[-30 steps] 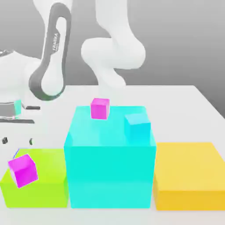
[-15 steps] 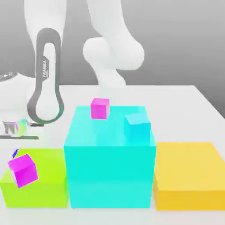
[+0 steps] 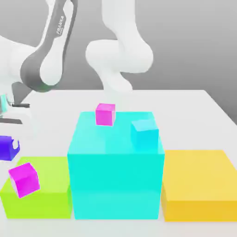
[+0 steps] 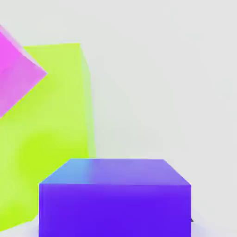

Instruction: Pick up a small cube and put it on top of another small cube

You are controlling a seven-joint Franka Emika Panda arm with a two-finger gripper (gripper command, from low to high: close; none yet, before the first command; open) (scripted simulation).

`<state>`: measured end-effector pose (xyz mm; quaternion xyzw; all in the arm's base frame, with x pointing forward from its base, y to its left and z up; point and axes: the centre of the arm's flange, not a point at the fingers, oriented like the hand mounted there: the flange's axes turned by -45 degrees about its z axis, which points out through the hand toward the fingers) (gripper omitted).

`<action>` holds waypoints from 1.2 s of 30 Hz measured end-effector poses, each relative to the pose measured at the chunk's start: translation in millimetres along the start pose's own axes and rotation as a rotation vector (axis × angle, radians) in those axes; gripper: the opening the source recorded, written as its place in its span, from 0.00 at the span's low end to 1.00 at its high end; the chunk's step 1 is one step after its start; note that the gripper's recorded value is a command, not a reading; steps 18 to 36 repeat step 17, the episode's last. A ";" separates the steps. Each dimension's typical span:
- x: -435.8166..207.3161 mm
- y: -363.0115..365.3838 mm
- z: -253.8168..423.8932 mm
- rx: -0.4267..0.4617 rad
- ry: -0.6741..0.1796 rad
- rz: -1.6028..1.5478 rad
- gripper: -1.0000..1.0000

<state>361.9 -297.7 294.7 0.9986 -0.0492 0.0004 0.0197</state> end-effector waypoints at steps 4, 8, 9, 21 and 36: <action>32.9 -27.7 -35.0 0.009 0.003 0.020 0.00; 56.1 -61.7 -56.9 0.034 0.000 0.032 0.00; 57.5 -65.1 -47.1 0.040 -0.001 0.033 0.00; 58.2 -69.5 -5.3 0.043 -0.002 0.034 1.00; 58.2 -69.5 -5.3 0.043 -0.002 0.034 1.00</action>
